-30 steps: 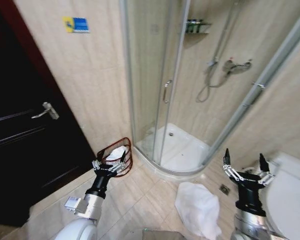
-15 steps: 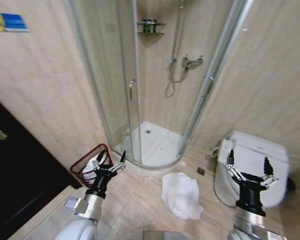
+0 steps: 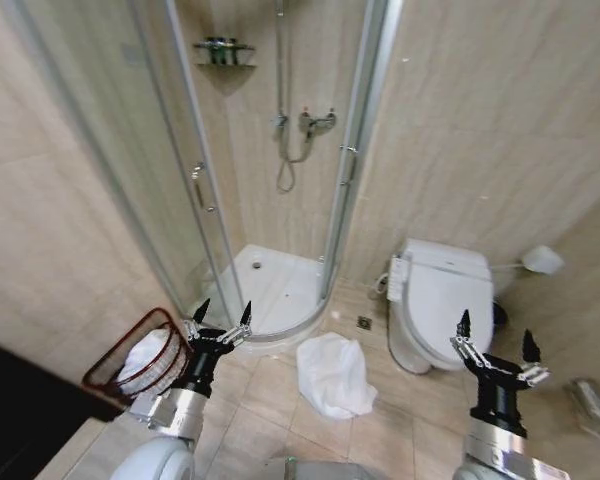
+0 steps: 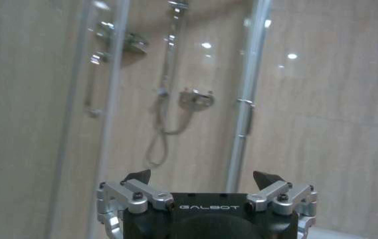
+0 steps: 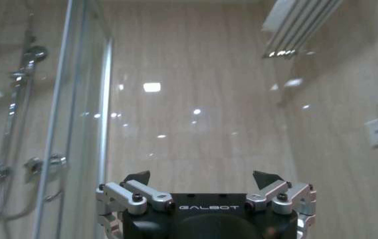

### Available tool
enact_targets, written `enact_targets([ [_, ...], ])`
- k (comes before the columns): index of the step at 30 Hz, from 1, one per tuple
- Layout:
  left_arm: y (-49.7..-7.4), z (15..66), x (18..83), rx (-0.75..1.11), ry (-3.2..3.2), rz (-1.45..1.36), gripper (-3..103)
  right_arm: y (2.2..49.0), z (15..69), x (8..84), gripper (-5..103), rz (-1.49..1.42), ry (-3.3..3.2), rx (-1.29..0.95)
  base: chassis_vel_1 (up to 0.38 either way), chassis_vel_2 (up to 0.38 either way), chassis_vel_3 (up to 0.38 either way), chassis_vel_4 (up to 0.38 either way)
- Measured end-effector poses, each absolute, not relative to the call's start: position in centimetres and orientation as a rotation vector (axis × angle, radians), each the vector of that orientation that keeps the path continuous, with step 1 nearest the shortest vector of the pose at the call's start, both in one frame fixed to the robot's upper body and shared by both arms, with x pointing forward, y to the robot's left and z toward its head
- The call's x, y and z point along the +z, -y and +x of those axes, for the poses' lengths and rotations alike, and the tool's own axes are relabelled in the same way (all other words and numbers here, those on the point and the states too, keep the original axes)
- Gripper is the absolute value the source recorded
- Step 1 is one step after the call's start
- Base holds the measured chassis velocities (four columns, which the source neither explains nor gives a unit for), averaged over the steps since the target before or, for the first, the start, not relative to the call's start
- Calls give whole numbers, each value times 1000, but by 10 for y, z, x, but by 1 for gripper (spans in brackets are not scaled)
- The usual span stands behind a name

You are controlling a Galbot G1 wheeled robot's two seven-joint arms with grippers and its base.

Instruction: Discard the used towel into the hamper.

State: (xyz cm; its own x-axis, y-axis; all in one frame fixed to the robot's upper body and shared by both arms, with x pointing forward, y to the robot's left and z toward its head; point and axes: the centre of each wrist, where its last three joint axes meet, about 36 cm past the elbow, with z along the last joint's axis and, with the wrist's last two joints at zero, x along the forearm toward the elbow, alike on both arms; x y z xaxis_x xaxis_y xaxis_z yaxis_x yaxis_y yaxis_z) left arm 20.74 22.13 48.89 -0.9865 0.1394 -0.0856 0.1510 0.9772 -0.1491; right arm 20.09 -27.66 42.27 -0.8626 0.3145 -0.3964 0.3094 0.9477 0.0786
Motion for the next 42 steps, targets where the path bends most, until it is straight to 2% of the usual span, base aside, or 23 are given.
enact_targets([
  [42, -221, 207, 489, -238, -3049, 224, 100, 284, 204, 400, 100, 397, -2674, -12, 8, -33, -34, 6],
])
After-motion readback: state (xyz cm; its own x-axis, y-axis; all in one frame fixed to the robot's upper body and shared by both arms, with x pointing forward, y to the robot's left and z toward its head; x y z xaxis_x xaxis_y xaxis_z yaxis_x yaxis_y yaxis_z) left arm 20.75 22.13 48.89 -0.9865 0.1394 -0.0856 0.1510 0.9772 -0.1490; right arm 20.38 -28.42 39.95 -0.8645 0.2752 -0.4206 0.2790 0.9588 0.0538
